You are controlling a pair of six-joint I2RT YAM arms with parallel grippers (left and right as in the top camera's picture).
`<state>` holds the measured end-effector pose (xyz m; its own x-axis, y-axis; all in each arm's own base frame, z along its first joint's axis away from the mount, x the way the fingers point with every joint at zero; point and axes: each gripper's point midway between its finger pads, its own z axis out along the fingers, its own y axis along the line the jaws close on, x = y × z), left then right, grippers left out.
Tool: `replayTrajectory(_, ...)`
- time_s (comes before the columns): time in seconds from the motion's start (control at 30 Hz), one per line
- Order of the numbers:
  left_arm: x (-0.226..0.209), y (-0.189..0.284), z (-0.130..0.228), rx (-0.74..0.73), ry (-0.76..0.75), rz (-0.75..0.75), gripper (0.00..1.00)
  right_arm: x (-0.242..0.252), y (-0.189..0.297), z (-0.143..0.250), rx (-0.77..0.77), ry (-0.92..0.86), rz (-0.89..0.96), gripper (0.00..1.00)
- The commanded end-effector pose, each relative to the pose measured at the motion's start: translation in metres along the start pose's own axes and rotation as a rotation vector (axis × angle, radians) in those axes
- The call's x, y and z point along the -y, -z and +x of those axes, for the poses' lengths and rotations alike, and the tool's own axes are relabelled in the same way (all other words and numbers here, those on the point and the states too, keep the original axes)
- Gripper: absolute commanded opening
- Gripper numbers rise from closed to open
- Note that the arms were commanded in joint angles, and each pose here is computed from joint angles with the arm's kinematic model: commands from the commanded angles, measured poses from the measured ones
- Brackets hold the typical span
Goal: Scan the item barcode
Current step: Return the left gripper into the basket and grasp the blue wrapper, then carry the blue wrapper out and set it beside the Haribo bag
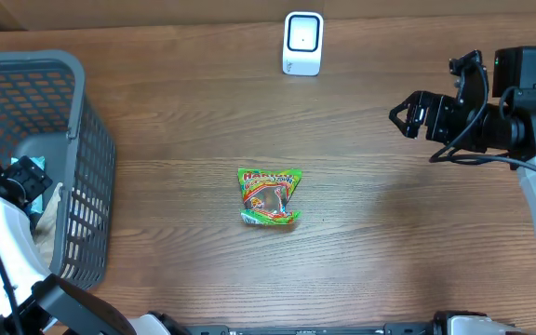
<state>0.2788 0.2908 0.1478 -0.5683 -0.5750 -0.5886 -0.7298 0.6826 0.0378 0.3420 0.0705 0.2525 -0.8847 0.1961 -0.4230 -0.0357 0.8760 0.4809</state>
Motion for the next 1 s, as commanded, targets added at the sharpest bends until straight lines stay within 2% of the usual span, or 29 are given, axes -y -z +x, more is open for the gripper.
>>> replayTrajectory(0.0,0.008,-0.008,0.0,0.008,-0.24,0.03,0.83,-0.004,0.005,-0.008,0.026,0.01,-0.02,1.0)
replayTrajectory(0.07,0.005,-0.016,0.006,-0.023,-0.302,0.014,0.79,-0.005,0.005,-0.01,0.033,0.013,-0.021,1.0)
replayTrajectory(0.2,-0.005,-0.032,0.015,-0.072,-0.311,-0.046,0.8,-0.005,0.005,-0.011,0.037,0.015,-0.022,1.0)
replayTrajectory(0.3,-0.004,-0.048,0.025,-0.114,-0.347,-0.038,0.73,-0.005,0.005,-0.011,0.038,0.016,-0.022,1.0)
replayTrajectory(0.4,-0.005,-0.061,0.034,-0.151,-0.405,-0.032,0.72,-0.005,0.005,-0.01,0.034,0.014,-0.021,1.0)
replayTrajectory(0.6,-0.013,-0.085,0.039,-0.174,-0.415,-0.081,0.71,-0.005,0.005,-0.01,0.033,0.013,-0.021,1.0)
replayTrajectory(0.7,-0.015,-0.091,0.039,-0.175,-0.415,-0.095,0.64,-0.005,0.005,-0.01,0.033,0.013,-0.021,1.0)
replayTrajectory(0.8,-0.025,-0.092,0.041,-0.194,-0.416,-0.149,0.5,-0.005,0.005,-0.01,0.033,0.013,-0.021,1.0)
replayTrajectory(0.97,-0.031,-0.093,0.044,-0.208,-0.377,-0.189,0.48,-0.005,0.005,-0.01,0.034,0.014,-0.021,1.0)
